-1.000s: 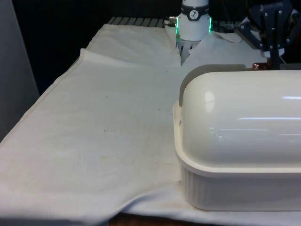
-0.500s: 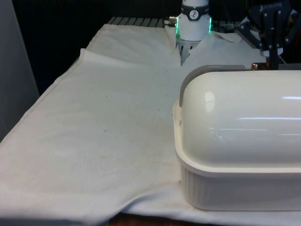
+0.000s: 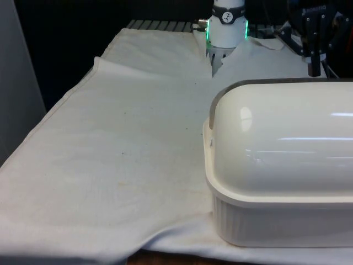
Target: Open the lid, then close it.
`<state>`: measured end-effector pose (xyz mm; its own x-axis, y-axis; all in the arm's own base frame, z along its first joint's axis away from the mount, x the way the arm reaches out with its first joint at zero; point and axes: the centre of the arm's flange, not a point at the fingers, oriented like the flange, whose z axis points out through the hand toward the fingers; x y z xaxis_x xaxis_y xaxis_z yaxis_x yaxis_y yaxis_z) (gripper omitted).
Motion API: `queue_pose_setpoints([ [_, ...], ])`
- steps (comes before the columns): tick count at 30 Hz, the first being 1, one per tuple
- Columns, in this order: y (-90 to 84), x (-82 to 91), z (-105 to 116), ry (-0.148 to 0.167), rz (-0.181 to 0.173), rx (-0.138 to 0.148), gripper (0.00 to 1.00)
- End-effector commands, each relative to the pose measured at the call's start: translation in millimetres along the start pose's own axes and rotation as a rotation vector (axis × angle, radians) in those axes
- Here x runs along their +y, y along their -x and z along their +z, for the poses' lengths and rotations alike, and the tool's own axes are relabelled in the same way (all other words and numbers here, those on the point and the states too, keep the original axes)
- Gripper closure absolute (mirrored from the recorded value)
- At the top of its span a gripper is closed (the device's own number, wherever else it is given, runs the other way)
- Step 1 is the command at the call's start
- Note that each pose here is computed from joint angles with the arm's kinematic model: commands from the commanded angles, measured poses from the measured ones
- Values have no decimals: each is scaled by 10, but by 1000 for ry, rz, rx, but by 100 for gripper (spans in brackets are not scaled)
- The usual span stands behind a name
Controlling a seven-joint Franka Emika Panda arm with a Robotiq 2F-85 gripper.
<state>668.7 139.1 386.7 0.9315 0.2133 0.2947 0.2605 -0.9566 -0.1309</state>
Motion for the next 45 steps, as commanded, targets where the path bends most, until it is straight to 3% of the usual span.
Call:
queue_pose_setpoints([
  [1, 53, -36, 17, -10, 7, -12, 100],
  [5, 80, -50, 40, -11, 5, -21, 100],
  [15, 317, -178, 138, -40, 19, -78, 100],
  [22, 492, -201, 186, -48, 26, -137, 100],
  [23, 480, -193, 189, -41, 21, -135, 100],
  [30, 655, -132, 311, -45, 39, -199, 100],
  [32, 638, -130, 314, -42, 34, -197, 100],
  [33, 714, -92, 363, -43, 44, -215, 100],
  [40, 809, -25, 447, -36, 49, -238, 100],
  [45, 937, 64, 492, -14, 56, -247, 100],
])
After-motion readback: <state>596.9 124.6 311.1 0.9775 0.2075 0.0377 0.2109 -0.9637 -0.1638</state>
